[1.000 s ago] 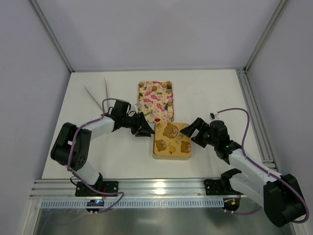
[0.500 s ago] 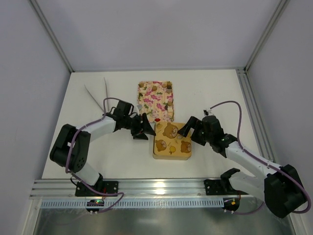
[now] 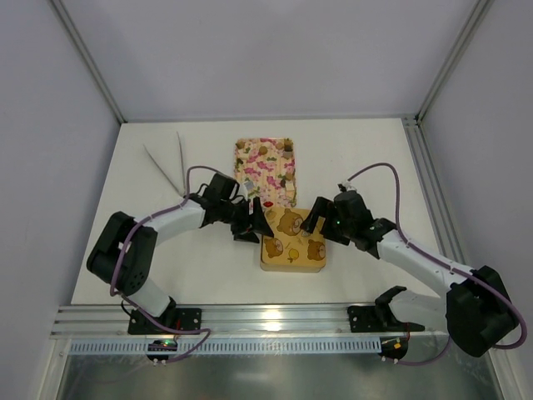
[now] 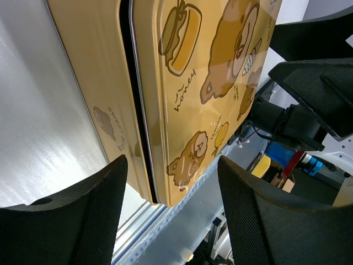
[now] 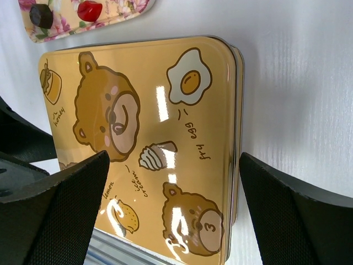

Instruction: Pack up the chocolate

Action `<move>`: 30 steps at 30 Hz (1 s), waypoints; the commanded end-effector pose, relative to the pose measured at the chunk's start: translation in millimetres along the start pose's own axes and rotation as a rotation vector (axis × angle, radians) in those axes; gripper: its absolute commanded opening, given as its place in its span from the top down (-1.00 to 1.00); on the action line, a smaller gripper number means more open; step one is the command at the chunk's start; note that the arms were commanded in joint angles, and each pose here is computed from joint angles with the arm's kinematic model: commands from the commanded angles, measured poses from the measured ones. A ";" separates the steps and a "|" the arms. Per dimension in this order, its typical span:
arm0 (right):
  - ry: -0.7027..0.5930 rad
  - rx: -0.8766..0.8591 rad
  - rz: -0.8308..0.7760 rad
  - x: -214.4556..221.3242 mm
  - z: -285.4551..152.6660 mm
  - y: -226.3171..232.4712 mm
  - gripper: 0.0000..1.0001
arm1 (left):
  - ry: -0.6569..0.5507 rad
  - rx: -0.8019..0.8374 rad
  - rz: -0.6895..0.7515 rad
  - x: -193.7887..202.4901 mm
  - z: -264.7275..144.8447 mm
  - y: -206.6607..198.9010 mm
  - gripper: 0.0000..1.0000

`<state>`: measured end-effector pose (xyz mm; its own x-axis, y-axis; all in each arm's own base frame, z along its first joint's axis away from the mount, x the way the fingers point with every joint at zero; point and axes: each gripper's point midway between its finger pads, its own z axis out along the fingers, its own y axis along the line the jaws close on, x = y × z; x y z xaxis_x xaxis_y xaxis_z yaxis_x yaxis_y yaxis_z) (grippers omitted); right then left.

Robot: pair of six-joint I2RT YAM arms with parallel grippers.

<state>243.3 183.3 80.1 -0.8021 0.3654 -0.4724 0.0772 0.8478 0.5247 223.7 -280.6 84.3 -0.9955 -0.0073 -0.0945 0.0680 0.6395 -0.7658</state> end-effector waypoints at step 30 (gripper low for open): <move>0.024 0.081 -0.105 3.5 23.1 3.0 -0.99 | -0.001 -0.124 -0.065 15.2 18.6 21.6 -0.08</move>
<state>249.6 194.2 67.2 -0.8347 0.2672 -0.4815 0.0493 0.9072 0.4178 212.1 -285.6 67.3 -0.9977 -0.0257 -0.0630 0.0271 0.6991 -0.7145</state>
